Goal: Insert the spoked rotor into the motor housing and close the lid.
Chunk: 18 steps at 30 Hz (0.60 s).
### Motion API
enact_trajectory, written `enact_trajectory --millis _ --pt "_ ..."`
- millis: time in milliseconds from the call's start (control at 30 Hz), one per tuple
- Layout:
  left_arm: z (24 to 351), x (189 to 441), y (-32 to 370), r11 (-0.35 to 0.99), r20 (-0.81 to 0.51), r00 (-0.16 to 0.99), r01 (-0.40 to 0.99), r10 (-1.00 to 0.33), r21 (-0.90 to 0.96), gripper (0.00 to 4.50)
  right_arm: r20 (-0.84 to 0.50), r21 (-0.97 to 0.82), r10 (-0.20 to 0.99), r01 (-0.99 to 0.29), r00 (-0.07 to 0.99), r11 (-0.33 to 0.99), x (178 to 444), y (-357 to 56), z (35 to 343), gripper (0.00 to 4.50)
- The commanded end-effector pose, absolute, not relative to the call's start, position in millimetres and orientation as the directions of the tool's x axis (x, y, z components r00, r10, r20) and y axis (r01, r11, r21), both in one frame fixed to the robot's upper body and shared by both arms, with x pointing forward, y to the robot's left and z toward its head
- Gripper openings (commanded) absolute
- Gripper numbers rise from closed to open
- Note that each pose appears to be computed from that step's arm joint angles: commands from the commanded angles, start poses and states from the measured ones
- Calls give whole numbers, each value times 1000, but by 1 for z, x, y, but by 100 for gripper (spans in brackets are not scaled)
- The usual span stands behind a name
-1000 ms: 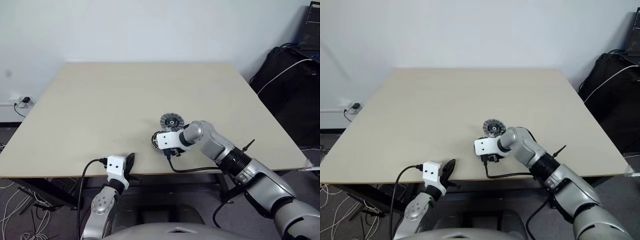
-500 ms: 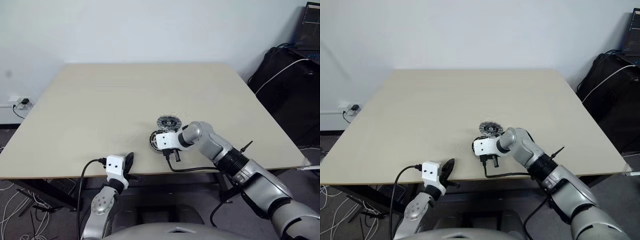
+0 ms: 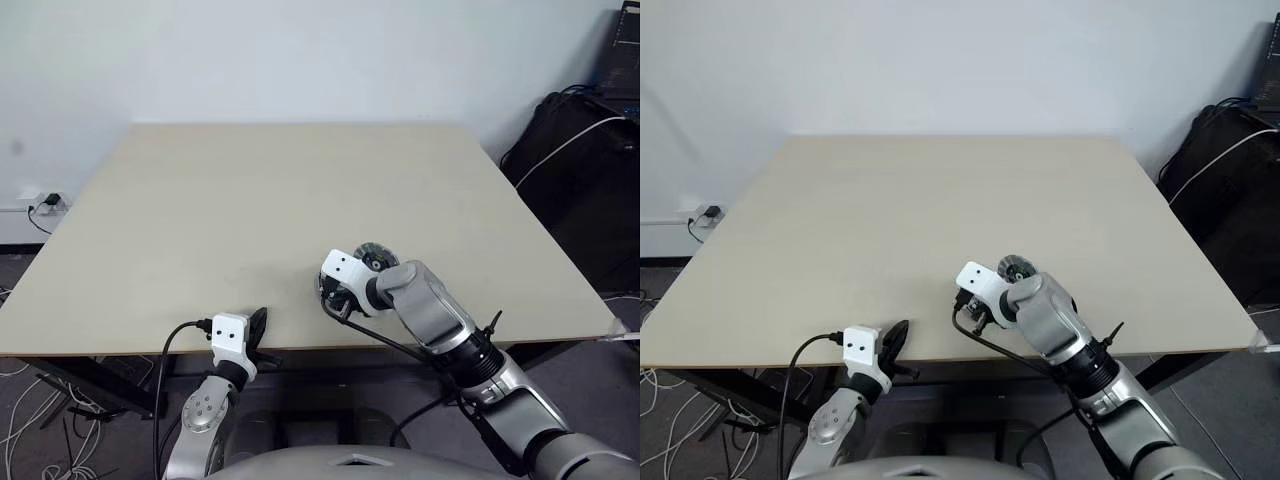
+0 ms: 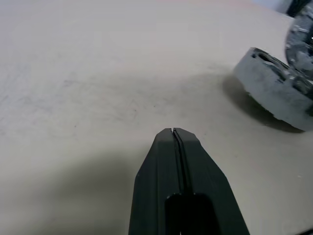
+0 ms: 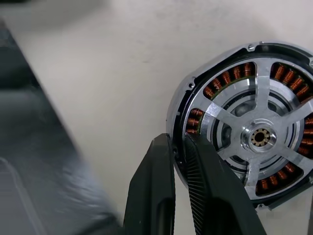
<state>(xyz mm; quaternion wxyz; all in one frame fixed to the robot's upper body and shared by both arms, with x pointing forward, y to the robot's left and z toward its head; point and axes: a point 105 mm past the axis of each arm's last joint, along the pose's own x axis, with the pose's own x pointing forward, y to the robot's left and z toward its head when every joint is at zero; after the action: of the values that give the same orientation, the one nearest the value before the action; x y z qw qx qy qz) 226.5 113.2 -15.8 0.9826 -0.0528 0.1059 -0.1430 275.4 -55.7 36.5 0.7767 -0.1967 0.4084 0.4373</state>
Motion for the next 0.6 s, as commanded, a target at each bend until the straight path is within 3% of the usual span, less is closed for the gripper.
enact_trajectory --millis 33,167,367,600 --pt "-7 230 112 952 -156 942 278 -297 -132 0 -755 72 564 -813 334 578 276 -46 64 10" --pt "-8 230 111 950 -159 940 284 -303 -131 0 -744 133 571 -761 347 635 278 -36 68 10" --pt "-8 230 110 948 -159 938 289 -308 -130 0 -750 118 517 -685 413 719 295 -26 55 10" --pt "-7 229 112 951 -158 941 282 -300 -128 0 -765 128 496 -657 411 743 303 -12 36 10"
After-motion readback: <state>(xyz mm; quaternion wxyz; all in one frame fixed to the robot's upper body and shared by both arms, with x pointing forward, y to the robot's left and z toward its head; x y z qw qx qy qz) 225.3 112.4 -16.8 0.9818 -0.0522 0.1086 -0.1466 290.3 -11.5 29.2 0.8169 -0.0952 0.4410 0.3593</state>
